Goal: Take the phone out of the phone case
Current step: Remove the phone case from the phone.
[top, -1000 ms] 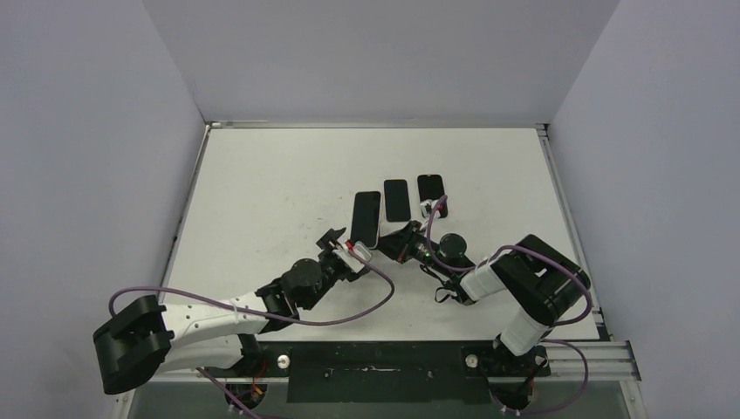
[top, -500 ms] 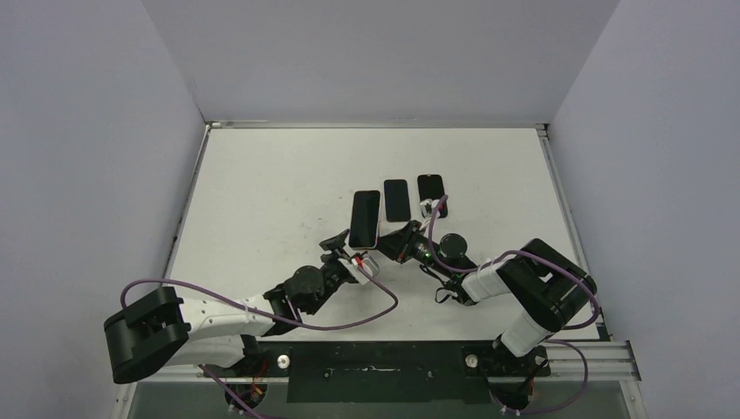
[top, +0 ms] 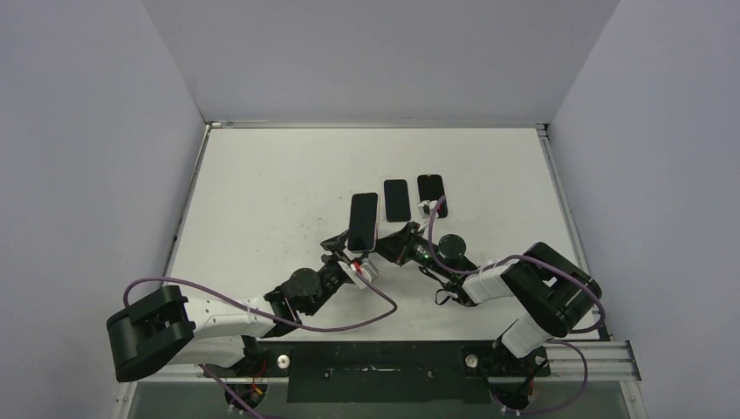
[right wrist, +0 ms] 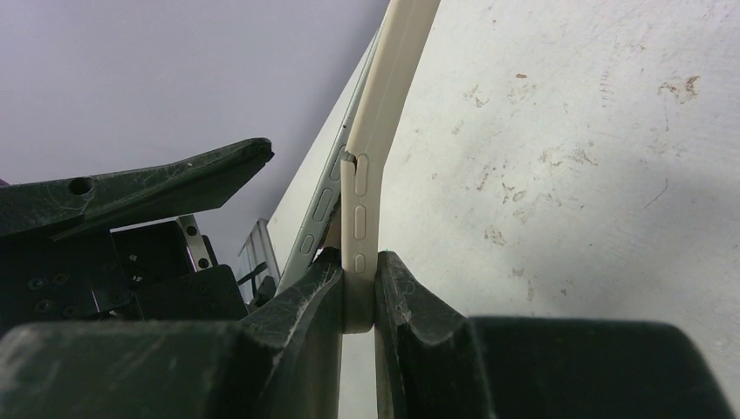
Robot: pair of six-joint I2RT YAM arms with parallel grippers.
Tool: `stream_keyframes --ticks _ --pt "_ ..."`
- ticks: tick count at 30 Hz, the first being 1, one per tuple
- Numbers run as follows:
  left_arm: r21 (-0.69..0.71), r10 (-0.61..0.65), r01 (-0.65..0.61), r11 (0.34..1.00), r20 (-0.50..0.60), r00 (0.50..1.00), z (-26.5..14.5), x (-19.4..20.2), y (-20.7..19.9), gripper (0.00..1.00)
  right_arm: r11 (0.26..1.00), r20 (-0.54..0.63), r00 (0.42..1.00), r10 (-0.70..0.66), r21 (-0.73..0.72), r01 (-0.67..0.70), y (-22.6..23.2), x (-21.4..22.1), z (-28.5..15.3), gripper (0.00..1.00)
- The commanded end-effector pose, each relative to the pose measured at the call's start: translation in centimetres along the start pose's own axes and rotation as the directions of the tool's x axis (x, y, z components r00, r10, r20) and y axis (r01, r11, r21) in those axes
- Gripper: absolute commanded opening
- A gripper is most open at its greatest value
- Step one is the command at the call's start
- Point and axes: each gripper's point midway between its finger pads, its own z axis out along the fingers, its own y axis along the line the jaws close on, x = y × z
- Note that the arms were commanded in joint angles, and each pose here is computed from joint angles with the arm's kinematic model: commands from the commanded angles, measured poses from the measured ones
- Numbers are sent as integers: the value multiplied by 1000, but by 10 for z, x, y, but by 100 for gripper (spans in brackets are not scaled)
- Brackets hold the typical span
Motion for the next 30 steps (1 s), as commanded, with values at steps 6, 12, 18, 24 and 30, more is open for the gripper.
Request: stream_keyframes --ticks 6,12,18,24,30 --pt "-69 88 -86 994 27 996 13 -9 10 57 983 111 991 -75 -158 93 57 -31 1 0" --pt "-91 127 -126 988 -1 992 18 -2 10 39 981 107 990 -90 -162 107 67 -30 2 0" --pt "-121 111 -107 987 26 993 12 -10 15 9 989 124 983 -138 -31 143 50 -37 -1 0" --pt "-164 66 -57 985 49 997 4 -20 29 0 978 118 977 -180 125 165 25 -42 -5 0" --pt "-240 -11 22 971 49 999 -4 -27 49 0 961 93 974 -205 205 183 5 -44 -13 0"
